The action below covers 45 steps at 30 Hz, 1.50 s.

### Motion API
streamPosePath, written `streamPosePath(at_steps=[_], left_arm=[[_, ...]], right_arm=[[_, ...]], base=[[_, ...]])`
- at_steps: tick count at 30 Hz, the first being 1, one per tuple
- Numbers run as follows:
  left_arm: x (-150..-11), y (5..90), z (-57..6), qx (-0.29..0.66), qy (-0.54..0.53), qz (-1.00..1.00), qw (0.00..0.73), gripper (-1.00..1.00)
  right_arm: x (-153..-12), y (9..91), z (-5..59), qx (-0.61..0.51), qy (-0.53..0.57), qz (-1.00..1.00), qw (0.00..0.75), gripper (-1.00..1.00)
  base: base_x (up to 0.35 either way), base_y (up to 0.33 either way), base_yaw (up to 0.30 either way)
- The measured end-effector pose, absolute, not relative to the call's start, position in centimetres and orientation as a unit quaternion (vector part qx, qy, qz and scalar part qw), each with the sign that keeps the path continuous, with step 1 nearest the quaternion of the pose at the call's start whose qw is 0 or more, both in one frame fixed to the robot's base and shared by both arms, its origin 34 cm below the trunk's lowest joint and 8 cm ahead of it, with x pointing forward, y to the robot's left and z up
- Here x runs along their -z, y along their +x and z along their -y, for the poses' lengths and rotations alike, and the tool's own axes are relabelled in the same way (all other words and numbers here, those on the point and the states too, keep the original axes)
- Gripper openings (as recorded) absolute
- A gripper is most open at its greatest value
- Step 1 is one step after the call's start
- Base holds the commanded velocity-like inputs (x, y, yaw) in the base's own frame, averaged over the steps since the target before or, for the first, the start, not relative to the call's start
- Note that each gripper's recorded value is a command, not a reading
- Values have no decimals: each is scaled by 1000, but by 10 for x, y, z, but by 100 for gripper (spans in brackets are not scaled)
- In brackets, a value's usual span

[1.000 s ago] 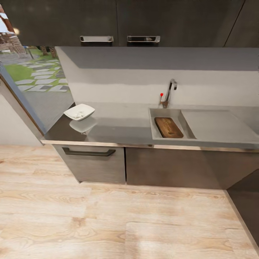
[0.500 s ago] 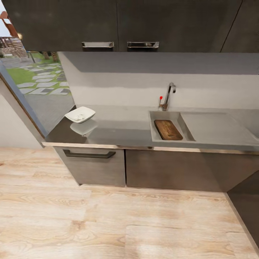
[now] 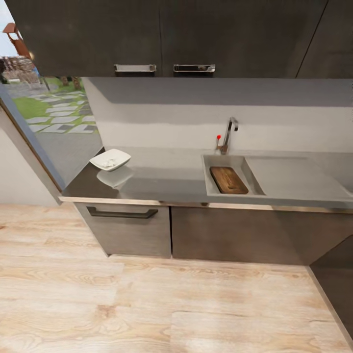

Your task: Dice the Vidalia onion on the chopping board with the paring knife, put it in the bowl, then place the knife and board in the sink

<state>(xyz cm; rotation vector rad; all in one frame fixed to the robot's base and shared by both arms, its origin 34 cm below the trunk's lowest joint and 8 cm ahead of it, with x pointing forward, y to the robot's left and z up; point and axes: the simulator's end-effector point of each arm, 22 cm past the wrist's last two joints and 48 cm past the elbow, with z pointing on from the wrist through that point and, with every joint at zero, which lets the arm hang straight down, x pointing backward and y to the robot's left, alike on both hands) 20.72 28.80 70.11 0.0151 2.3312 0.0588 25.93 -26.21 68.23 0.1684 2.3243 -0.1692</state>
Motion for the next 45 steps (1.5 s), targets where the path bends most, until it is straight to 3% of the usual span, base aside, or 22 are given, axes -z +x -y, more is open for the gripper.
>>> streamPosePath(at_steps=[45], left_arm=[[-709,229,-288,-23,5,-904,427,100]], right_arm=[[-694,281,261,63,68,-901,424,100]], base=[[0,0,0]])
